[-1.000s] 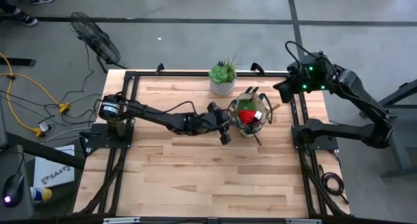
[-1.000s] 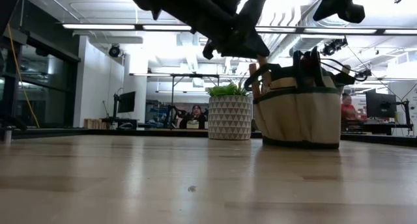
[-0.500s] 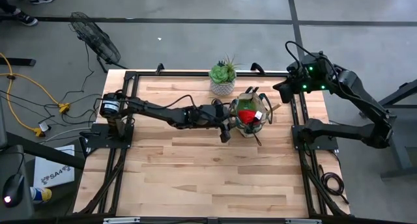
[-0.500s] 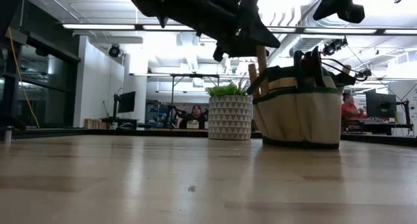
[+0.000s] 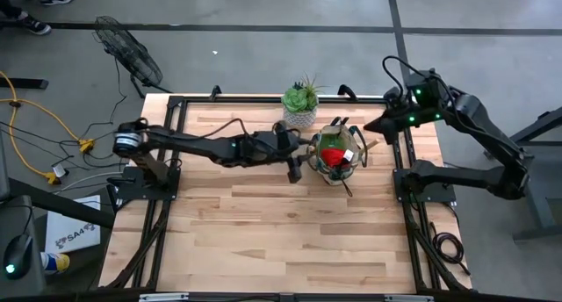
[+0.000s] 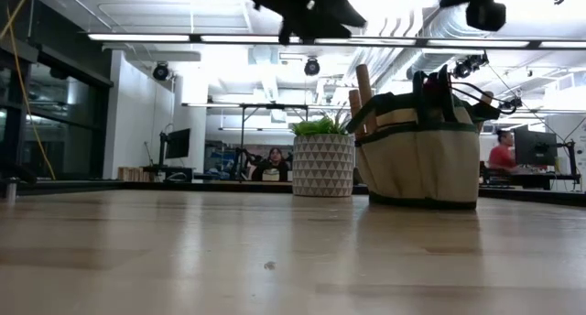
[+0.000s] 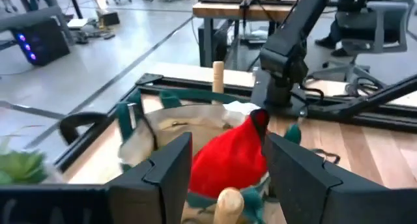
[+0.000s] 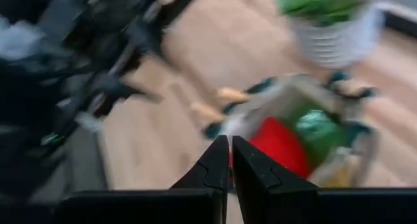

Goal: Pick & Place Garden tools in Gardening bag
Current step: Return to Home Position

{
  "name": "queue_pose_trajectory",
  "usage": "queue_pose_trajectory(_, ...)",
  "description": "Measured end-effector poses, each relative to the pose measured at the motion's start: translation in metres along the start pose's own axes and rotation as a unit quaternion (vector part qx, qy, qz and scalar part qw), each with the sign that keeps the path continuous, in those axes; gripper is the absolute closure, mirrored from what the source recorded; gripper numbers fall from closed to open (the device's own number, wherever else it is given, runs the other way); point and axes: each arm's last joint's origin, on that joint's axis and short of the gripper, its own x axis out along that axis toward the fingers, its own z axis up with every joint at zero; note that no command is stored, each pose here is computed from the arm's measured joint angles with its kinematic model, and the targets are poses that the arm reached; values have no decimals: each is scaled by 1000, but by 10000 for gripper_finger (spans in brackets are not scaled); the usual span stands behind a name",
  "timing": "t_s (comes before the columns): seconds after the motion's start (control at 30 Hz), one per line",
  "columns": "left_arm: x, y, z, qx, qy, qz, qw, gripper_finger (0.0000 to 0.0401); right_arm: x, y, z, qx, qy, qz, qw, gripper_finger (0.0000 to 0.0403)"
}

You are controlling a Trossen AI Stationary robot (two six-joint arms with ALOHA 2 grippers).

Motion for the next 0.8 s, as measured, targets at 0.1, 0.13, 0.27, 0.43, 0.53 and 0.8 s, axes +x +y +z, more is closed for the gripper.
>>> queue_pose_trajectory(0.1, -15, 4, 11, 6, 15, 7, 1000, 212, 2, 4, 1, -8, 16, 61, 998, 393)
queue_pose_trajectory(0.13, -20, 6, 13, 9, 25, 7, 1000, 212, 2, 6, 3, -17, 19, 85, 996, 393)
queue_pose_trajectory(0.27, -44, 13, 21, 25, 75, 12, 997, 212, 11, 17, 7, -78, 18, 130, 988, 393)
queue_pose_trajectory(0.43, -80, 25, 27, 45, 140, 37, 988, 212, 39, 34, 10, -176, 30, 137, 974, 393)
queue_pose_trajectory(0.53, -97, 30, 27, 42, 152, 44, 987, 212, 59, 45, 8, -218, 57, 156, 962, 393)
queue_pose_trajectory(0.8, -139, 44, -6, -24, 142, 37, 989, 212, 120, 61, 5, -264, 107, 158, 946, 393)
